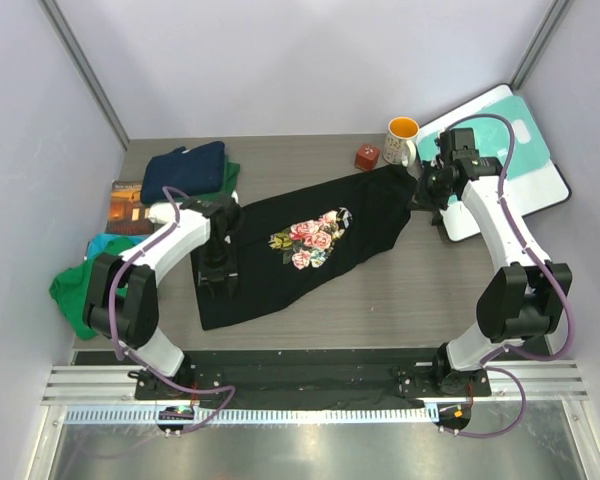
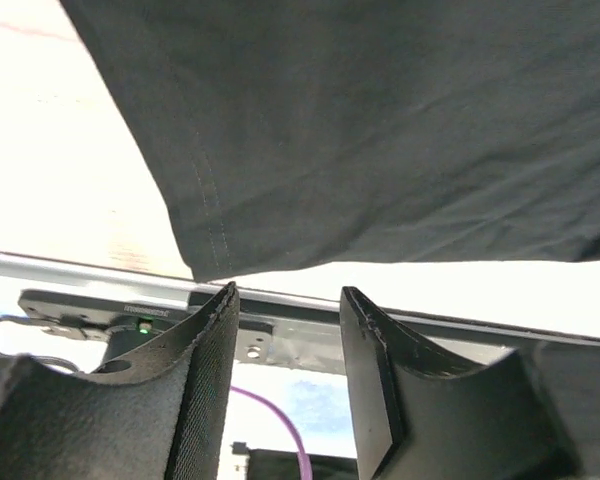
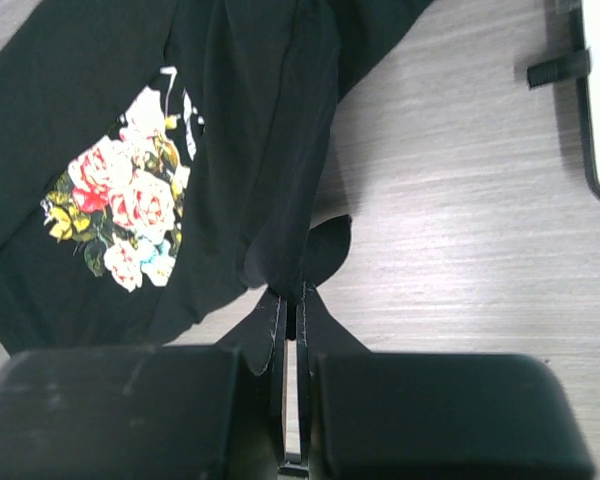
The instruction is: Fold and stack the t-shirts
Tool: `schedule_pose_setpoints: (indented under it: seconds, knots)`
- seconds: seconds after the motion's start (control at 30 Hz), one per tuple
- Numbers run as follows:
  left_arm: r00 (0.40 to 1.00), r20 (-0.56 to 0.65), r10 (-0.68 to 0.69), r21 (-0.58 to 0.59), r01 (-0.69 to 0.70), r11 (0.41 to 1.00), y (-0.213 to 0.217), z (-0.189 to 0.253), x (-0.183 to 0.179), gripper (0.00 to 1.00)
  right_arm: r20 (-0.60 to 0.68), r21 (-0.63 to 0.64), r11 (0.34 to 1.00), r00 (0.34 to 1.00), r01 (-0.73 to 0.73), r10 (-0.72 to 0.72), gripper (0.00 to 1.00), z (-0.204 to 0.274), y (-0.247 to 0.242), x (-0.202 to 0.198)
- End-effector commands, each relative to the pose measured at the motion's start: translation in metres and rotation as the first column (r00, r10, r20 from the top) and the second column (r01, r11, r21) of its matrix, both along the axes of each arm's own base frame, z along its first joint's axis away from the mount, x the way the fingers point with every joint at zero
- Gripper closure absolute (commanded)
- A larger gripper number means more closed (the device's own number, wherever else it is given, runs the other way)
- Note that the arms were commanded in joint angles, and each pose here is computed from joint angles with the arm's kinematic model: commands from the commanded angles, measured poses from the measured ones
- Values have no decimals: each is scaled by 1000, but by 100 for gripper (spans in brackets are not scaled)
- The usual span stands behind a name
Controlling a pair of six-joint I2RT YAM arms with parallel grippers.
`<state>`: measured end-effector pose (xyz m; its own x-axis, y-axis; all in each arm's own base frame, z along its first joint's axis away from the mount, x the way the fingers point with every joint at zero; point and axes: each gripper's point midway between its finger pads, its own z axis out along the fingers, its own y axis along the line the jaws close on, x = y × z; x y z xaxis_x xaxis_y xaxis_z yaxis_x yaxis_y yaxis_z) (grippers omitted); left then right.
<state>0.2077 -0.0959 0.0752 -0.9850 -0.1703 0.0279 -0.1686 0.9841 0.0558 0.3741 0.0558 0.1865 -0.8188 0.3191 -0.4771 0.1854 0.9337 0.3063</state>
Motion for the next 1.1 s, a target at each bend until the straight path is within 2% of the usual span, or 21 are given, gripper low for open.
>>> schedule_pose_setpoints:
  seconds: [0.0,0.2,0.33,0.6,0.77,1.07]
  knots:
    - [995,47,91,-6,-91,996,2,3,-8,53,28,45,999,1000,-14,13,99,15,9,-14]
    - [979,53,196,17,-197,980,12,-14,-30,52,1,75,997,1000,-23,23,99,7,14,-17]
    - [975,53,217,47,-220,974,21,-19,-41,50,-16,89,996,999,-27,28,99,1,16,-19]
    - [963,75,258,62,-263,963,24,-30,-40,44,-28,124,992,999,-36,39,99,-4,23,-19]
    - [961,27,274,90,-275,957,23,-48,-43,44,-9,100,994,999,-37,38,99,0,18,-21]
    - [961,16,277,108,-277,955,25,-67,-45,48,-8,87,996,999,-34,35,99,1,16,-27]
